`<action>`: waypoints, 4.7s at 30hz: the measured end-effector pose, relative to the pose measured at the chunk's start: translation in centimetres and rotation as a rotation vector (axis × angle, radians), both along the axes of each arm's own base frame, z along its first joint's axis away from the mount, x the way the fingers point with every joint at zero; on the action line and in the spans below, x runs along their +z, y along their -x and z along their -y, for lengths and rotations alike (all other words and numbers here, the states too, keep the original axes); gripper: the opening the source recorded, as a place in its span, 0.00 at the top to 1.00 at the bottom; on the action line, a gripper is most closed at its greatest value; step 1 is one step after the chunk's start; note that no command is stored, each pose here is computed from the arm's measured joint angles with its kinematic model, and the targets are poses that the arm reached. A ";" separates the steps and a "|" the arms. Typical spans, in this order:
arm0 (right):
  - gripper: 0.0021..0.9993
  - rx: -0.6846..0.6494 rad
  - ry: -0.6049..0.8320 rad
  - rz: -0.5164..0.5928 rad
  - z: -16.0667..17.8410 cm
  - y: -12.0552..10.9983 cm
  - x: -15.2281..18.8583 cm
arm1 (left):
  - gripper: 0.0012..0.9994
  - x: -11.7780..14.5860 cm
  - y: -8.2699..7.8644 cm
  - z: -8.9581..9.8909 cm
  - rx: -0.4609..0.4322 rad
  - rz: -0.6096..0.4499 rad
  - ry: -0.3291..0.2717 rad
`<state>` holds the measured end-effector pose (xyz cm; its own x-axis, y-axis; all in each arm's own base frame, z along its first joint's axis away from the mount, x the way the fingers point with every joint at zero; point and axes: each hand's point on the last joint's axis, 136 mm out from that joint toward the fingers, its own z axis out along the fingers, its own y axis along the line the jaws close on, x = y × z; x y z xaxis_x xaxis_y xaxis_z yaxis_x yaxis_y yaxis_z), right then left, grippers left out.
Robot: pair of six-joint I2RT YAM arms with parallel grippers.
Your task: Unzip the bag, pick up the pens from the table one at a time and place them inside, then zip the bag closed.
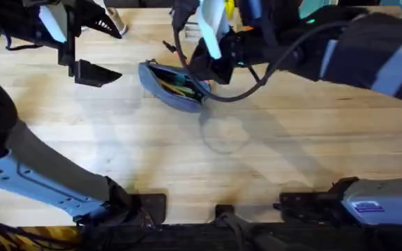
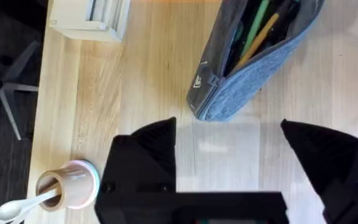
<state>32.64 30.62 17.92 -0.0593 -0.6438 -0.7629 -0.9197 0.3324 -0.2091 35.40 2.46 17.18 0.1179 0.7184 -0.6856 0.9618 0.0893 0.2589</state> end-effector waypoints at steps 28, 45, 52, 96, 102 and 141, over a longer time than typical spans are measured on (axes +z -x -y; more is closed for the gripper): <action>0.97 0.010 0.056 -0.091 -4.2 -1.0 -9.2 | 0.01 0.0 0.0 0.0 0.000 0.000 0.000; 0.00 -0.139 -0.045 -0.195 -4.3 -1.6 -7.9 | 0.01 0.0 0.0 0.0 0.000 0.000 0.000; 0.00 -0.356 -0.298 -0.374 -4.2 -1.5 -1.7 | 0.01 0.0 0.0 0.0 0.000 0.000 0.000; 0.00 -0.603 -0.457 -0.783 -10.3 -8.1 -7.5 | 0.01 -3.4 -0.4 -0.2 0.000 -0.098 0.042; 0.00 -0.528 -0.499 -0.815 -11.4 -7.6 -6.2 | 0.01 -3.4 -0.4 -0.2 0.000 -0.098 0.042; 0.96 -0.533 -0.517 -0.806 -11.5 -7.9 -5.9 | 0.01 -3.4 -0.3 -0.2 0.000 -0.102 0.044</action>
